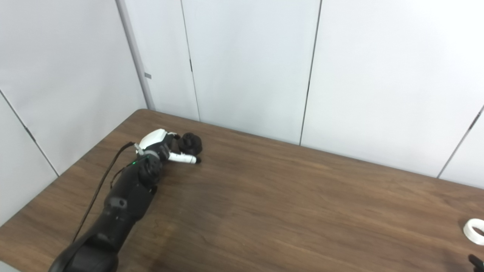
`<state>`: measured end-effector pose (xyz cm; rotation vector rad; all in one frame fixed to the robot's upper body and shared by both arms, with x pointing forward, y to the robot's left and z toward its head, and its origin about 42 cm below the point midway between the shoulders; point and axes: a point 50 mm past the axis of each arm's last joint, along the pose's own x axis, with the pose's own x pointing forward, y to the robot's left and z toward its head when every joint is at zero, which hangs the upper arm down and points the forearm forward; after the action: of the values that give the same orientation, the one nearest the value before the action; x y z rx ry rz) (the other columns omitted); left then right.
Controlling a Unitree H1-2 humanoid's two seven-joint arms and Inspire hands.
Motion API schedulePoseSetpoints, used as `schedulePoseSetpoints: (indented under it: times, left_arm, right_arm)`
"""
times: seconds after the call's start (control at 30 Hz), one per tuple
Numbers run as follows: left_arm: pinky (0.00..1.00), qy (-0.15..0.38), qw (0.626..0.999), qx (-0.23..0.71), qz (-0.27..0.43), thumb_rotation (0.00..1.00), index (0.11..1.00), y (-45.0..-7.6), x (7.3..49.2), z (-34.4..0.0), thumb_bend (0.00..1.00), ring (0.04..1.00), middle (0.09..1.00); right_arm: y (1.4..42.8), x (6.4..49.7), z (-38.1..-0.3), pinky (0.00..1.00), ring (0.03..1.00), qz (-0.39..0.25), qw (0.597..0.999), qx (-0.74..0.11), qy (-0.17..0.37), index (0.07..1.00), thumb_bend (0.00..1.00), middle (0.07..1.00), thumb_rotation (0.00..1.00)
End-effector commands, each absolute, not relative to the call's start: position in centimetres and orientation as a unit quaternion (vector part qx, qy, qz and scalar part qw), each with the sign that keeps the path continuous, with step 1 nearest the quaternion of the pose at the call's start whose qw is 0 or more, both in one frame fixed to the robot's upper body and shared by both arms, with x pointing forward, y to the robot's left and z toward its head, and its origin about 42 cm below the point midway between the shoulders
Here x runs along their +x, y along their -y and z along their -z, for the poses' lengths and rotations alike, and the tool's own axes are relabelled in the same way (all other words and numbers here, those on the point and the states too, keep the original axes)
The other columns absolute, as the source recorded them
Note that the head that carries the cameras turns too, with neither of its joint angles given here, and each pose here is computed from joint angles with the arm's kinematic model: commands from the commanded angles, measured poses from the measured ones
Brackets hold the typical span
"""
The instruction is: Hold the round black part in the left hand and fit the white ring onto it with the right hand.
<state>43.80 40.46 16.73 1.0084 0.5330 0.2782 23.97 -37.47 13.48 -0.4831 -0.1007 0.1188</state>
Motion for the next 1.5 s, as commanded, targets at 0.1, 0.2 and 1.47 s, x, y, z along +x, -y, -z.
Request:
schedulePoseSetpoints:
  times: [0.1,0.2,1.47]
  left_arm:
    - [1.0,-0.267,0.822,0.487,-0.125,0.34,0.785,-41.3,43.8,-15.5,0.97,1.0,1.0]
    - [1.0,-0.259,0.818,0.499,-0.123,0.31,0.757,-41.1,43.9,-15.5,0.96,1.0,1.0]
    - [1.0,-0.169,0.852,0.493,-0.052,0.21,0.802,-35.6,43.7,-12.7,1.0,1.0,1.0]
  right_arm:
    - [39.1,23.5,-13.9,0.87,0.948,-0.044,0.963,-0.262,0.039,0.92,0.68,0.964,0.75]
    - [39.0,23.5,-14.0,0.89,0.951,-0.046,0.964,-0.258,0.039,0.919,0.68,0.964,0.74]
    - [37.7,23.0,-14.0,0.9,0.986,-0.05,0.965,-0.254,0.039,0.935,0.71,0.988,0.74]
